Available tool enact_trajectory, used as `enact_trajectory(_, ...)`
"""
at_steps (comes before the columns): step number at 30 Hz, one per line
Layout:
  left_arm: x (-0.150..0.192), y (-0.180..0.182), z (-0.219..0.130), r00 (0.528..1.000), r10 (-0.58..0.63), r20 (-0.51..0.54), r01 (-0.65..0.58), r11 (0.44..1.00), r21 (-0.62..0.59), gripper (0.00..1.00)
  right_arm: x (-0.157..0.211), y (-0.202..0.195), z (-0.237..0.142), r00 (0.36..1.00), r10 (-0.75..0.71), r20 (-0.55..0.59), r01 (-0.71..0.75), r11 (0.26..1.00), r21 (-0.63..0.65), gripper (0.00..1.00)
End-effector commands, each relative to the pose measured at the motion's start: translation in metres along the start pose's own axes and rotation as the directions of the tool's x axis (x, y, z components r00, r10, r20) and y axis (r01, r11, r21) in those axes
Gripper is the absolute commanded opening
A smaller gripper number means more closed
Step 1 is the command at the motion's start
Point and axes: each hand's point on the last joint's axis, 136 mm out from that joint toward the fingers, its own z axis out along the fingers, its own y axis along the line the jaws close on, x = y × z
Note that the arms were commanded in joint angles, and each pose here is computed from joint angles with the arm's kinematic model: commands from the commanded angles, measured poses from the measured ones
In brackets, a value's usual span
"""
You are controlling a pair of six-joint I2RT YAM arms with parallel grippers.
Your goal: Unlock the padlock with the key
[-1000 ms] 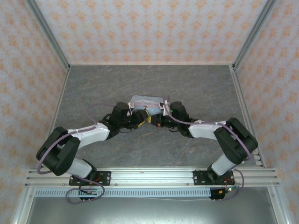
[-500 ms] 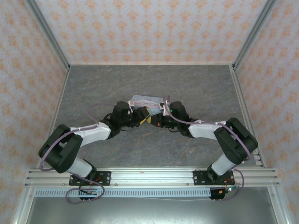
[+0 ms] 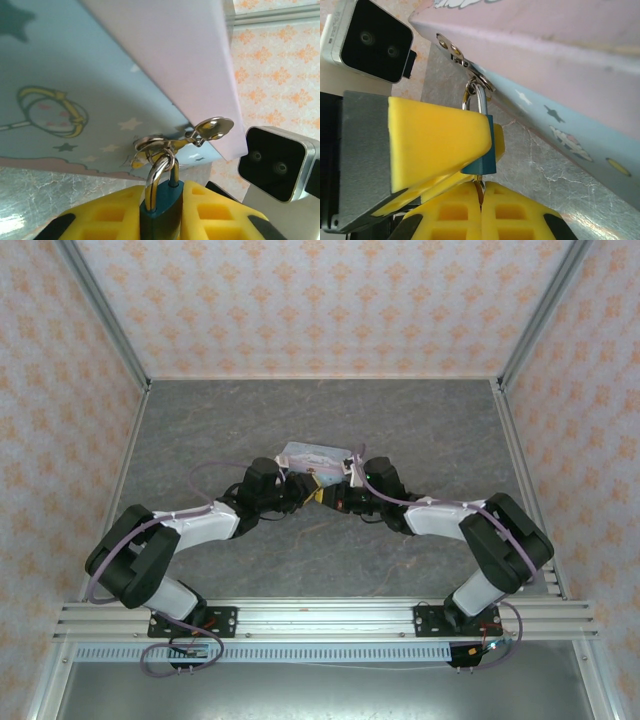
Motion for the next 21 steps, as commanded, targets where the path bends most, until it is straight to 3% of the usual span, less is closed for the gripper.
enact_trajectory(1, -0.007, -0.013, 0.000, 0.999, 0.024, 0.038, -0.025, 0.999, 0.021, 0.14, -0.016, 0.031, -0.011, 0.995, -0.069, 0.067, 0.073, 0.995, -0.070, 0.10)
enact_trajectory(7, -0.008, -0.017, -0.003, 0.999, 0.019, 0.042, -0.019, 1.000, 0.009, 0.05, -0.012, 0.013, -0.030, 0.984, -0.151, 0.090, 0.144, 0.986, 0.081, 0.34)
enact_trajectory(13, -0.006, -0.007, -0.004, 0.997, -0.067, 0.032, 0.069, 0.996, -0.062, 0.00, -0.009, 0.002, -0.060, 0.938, -0.340, 0.061, 0.314, 0.913, 0.259, 0.43)
enact_trajectory(17, -0.002, 0.000, -0.004, 0.985, -0.170, 0.030, 0.172, 0.980, -0.096, 0.00, -0.016, 0.018, -0.082, 0.854, -0.517, 0.064, 0.474, 0.823, 0.313, 0.46)
enact_trajectory(21, -0.002, -0.006, -0.007, 0.976, -0.217, 0.034, 0.219, 0.971, -0.091, 0.00, -0.019, 0.029, -0.096, 0.686, -0.728, -0.012, 0.672, 0.627, 0.394, 0.47)
